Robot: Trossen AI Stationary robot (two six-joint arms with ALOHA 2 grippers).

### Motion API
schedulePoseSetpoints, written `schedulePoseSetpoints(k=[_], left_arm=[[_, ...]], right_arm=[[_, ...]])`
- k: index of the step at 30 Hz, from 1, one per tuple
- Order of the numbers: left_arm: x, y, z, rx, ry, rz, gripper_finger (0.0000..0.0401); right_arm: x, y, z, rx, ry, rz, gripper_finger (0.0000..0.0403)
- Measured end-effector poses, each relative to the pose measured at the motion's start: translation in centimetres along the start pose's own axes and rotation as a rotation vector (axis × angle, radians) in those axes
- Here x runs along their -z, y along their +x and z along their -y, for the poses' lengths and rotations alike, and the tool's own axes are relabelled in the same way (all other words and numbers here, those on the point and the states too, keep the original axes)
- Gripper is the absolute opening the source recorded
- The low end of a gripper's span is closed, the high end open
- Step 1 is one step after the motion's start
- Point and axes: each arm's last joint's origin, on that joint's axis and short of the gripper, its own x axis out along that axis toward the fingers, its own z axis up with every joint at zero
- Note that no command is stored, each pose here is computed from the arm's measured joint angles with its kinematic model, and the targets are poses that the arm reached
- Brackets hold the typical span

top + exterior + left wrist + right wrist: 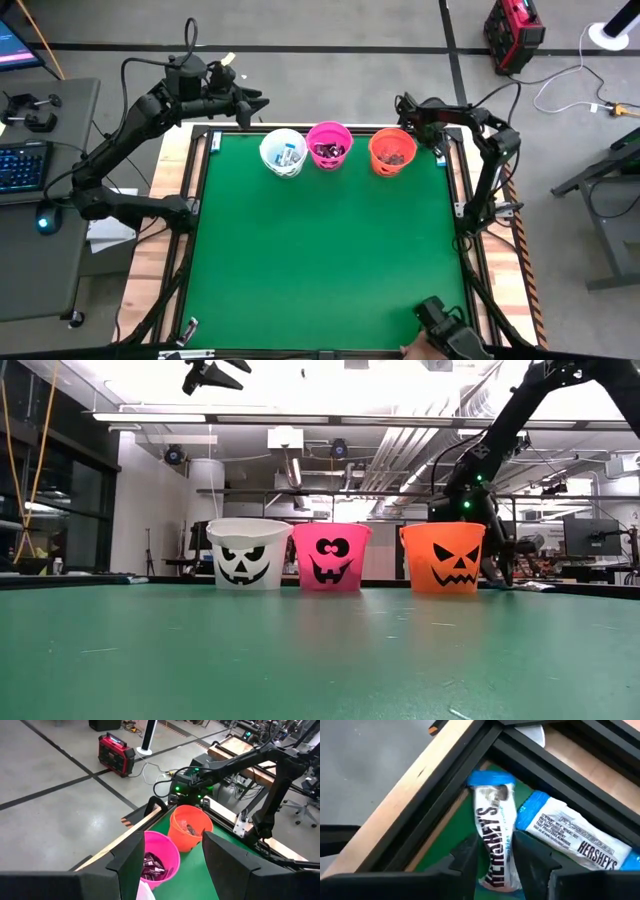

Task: Sort candy by brand, put in halloween buckets
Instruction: Put the white chocolate into the white bucket

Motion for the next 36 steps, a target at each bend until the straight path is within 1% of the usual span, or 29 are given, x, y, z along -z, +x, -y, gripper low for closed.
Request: schedulePoseSetpoints(k=[3,5,7,8,9,11,12,14,17,20,22,24,28,30,31,33,36], left_arm=[[0.0,0.0,0.0,0.0,0.0,0.0,0.0188],[0.0,0.0,0.0,0.0,0.0,0.0,0.0188],[0.0,0.0,0.0,0.0,0.0,0.0,0.0188],[0.0,0.0,0.0,0.0,0.0,0.0,0.0188],[0.0,0.0,0.0,0.0,0.0,0.0,0.0188],[0.0,0.0,0.0,0.0,0.0,0.0,0.0188],[0.0,0.0,0.0,0.0,0.0,0.0,0.0188],[0.0,0.0,0.0,0.0,0.0,0.0,0.0188],[0.0,0.0,0.0,-0.001,0.0,0.002,0.0188],[0.0,0.0,0.0,-0.006,0.0,0.003,0.0188],[-0.1,0.0,0.0,-0.02,0.001,0.008,0.0188],[-0.1,0.0,-0.1,-0.042,0.001,0.014,0.0188],[-0.1,0.0,-0.1,-0.055,-0.001,0.016,0.0188],[-0.1,0.0,-0.1,-0.055,-0.005,0.017,0.0188],[-0.1,0.0,-0.1,-0.055,-0.012,0.017,0.0188],[-0.1,0.0,-0.1,-0.055,-0.026,0.018,0.0188],[-0.1,0.0,-0.1,-0.055,-0.027,0.019,0.0188]], right_arm=[[0.1,0.0,0.0,0.002,-0.02,-0.011,0.0097],[0.1,-0.2,0.0,-0.006,-0.043,-0.021,0.0068],[-0.2,-0.6,-0.1,-0.041,-0.078,-0.018,0.003],[-0.4,-1.0,-0.1,-0.062,-0.088,-0.014,0.0019],[-0.6,-1.5,-0.1,-0.085,-0.094,-0.01,0.0014],[-1.1,-2.5,0.0,-0.142,-0.077,-0.003,0.0019],[-1.5,-3.2,0.0,-0.182,-0.068,0.01,0.002],[-2.8,-5.4,-0.7,-0.336,-0.024,0.091,0.0013],[-3.5,-8.5,-0.7,-0.502,-0.1,0.176,0.0007],[-2.9,-12.4,-0.8,-0.746,-0.179,0.196,0.0007],[-1.6,-14.9,-1.1,-0.919,-0.267,0.18,0.0005],[0.6,-16.4,-1.2,-1.038,-0.388,0.142,0.0005],[6.4,-19.8,-1.0,-1.329,-0.652,0.021,0.0006],[9.5,-20.6,-0.6,-1.419,-0.788,-0.031,0.0006],[11.0,-21.1,-0.4,-1.466,-0.835,-0.045,0.0006],[13.6,-22.0,0.0,-1.564,-0.891,-0.066,0.0006],[16.7,-23.2,0.3,-1.736,-0.927,-0.083,0.0006]])
